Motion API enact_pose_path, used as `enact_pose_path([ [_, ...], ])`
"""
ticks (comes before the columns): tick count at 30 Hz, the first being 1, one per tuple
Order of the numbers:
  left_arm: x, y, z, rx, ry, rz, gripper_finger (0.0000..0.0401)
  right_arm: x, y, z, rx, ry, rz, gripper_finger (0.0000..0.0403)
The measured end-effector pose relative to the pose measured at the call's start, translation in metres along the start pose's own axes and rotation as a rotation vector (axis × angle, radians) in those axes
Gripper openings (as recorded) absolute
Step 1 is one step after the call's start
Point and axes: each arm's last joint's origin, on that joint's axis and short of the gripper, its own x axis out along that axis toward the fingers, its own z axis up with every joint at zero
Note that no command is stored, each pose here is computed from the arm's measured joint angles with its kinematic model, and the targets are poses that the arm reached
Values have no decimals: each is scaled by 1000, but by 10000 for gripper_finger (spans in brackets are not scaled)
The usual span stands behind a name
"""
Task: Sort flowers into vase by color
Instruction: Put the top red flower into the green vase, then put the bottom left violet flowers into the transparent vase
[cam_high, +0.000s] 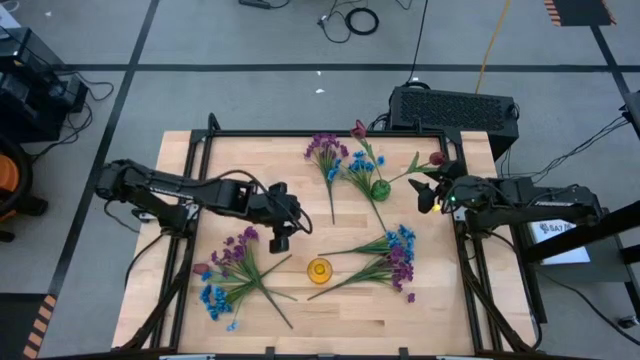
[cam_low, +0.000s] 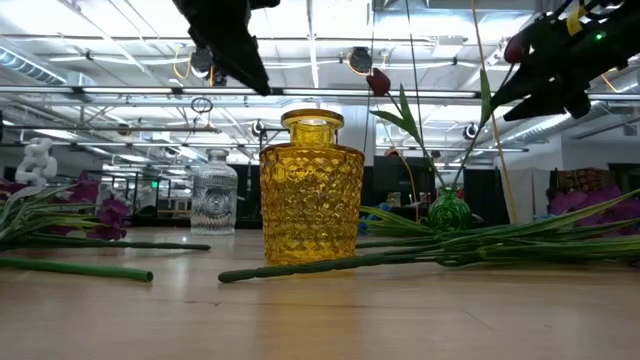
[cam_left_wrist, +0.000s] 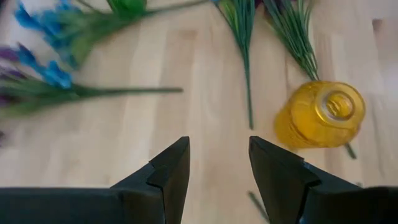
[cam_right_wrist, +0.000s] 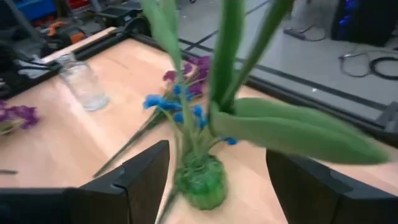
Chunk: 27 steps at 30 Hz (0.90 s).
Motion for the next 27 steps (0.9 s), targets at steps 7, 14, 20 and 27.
enact_pose_path([
  [7,-4,-32,-7,-70,11,-67,173,-4,9,-5,19,73,148,258],
  [14,-12,-67,-21,-108,30,-68,173,-10,17,-11,48,179,316,258],
  [20,-22,-91,-40,-142,48,35,173,-16,24,-14,75,226,406,258],
  [27,-31,-107,-56,-170,-25,178,173,-15,34,-17,73,220,403,258],
])
